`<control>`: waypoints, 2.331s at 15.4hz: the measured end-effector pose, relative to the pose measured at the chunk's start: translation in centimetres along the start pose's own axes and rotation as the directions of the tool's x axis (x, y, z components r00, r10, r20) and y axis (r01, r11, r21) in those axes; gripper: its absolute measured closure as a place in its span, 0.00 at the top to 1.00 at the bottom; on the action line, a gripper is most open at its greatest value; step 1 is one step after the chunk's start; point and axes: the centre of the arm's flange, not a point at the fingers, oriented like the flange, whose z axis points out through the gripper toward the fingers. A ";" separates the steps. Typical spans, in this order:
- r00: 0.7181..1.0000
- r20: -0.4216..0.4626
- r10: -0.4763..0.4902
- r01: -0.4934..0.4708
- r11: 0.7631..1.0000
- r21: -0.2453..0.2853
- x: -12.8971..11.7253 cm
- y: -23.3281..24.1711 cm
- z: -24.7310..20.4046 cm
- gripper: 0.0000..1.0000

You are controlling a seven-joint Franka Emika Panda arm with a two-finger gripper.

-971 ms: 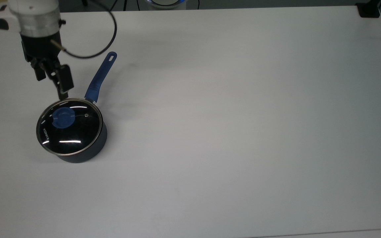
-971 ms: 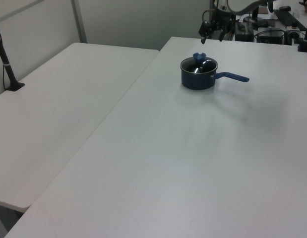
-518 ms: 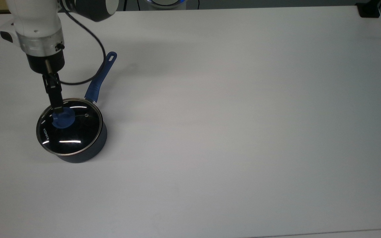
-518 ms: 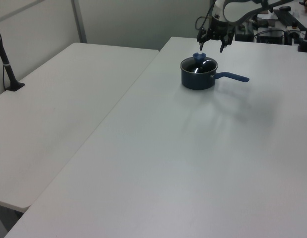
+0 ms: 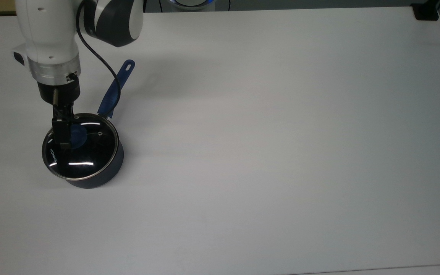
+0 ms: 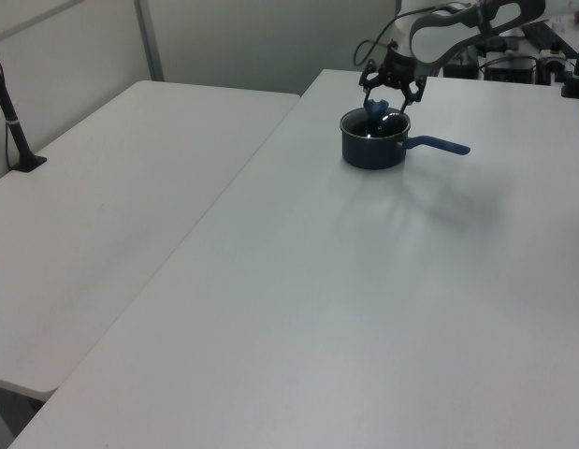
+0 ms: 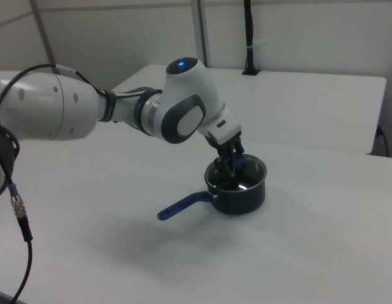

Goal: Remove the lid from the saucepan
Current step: 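Close the gripper on the blue knob of the glass lid, then lift the glass lid up off the saucepan rim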

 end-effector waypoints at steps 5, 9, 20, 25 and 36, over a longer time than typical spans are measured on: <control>1.000 -0.006 0.012 -0.012 1.000 0.013 0.0 -0.9 -0.1 0.87; 1.000 -0.007 0.016 -0.016 1.000 0.013 -0.1 -1.1 0.2 0.87; 1.000 -0.005 -0.007 0.007 1.000 0.016 -1.0 -1.7 0.5 0.66; 0.998 -0.007 -0.056 0.057 0.998 0.018 -0.9 -1.7 0.5 0.60; 0.863 0.189 -0.468 0.487 0.870 -0.072 2.4 2.5 -6.9 0.60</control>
